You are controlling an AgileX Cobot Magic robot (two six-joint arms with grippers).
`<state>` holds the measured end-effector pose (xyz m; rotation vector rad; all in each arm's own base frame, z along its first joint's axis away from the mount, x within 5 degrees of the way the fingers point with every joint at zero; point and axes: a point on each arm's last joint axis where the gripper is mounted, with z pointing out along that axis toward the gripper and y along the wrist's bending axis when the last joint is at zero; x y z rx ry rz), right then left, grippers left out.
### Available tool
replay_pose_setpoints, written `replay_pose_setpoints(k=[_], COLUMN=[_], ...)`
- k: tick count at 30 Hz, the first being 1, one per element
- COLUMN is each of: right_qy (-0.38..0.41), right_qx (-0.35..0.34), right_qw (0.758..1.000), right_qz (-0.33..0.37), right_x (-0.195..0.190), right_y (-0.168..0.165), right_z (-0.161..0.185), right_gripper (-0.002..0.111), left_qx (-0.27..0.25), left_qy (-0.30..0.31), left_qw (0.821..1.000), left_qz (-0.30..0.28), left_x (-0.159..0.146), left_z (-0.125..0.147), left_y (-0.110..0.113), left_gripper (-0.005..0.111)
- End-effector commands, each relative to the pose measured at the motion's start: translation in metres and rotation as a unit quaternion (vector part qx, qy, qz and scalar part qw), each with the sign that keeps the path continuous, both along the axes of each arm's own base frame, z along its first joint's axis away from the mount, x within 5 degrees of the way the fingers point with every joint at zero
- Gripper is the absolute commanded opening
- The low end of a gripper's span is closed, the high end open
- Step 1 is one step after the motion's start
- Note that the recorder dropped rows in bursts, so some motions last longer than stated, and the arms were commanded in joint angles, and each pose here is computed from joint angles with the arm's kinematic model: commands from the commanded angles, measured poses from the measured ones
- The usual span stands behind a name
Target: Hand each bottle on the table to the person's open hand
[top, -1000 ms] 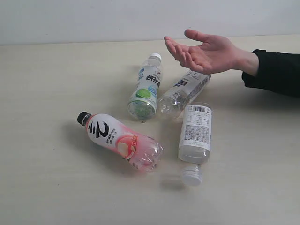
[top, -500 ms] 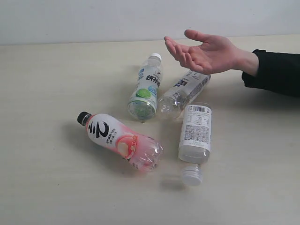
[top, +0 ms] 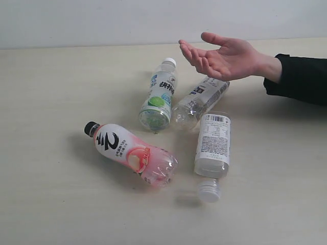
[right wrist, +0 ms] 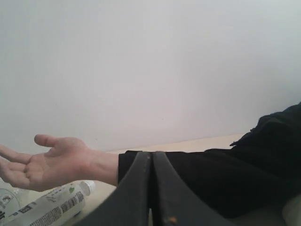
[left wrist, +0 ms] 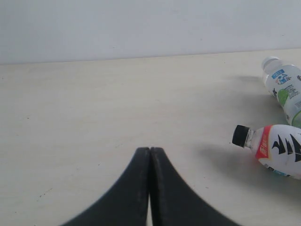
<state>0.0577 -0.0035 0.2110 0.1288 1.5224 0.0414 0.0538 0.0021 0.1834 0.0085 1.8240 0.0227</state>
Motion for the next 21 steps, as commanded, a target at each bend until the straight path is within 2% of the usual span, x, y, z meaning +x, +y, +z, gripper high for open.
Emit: replay_pose_setpoints(k=[1,5,11,16,21], right_qy=[-0.04,-0.121,-0.114,-0.101,-0.095], right_qx=[-0.005,0.088,0.088,0.118,0.125], right_qw=[0.999,0.989,0.989,0.988,0.986], right_qz=[0.002,0.017,0.017,0.018,0.054], right_x=[-0.001,-0.004,-0.003,-0.003,-0.002], right_y=[0.0,0.001,0.001,0.0,0.004], right_z=[0.006,0.02,0.018,0.016,0.016], right_gripper=[0.0,0.0,0.0,0.0,0.0], left_qx=[0.0,0.0,0.0,0.0,0.0], left_qy=[-0.004,-0.004,-0.004,-0.004,-0.004], left_qw=[1.0,1.0,1.0,1.0,1.0], left_qz=[0.0,0.0,0.0,0.0,0.0], left_x=[0.0,0.0,0.0,0.0,0.0], left_z=[0.0,0.0,0.0,0.0,0.0], left_y=[0.0,0.0,0.0,0.0,0.0], left_gripper=[0.003,0.003,0.003,0.003,0.003])
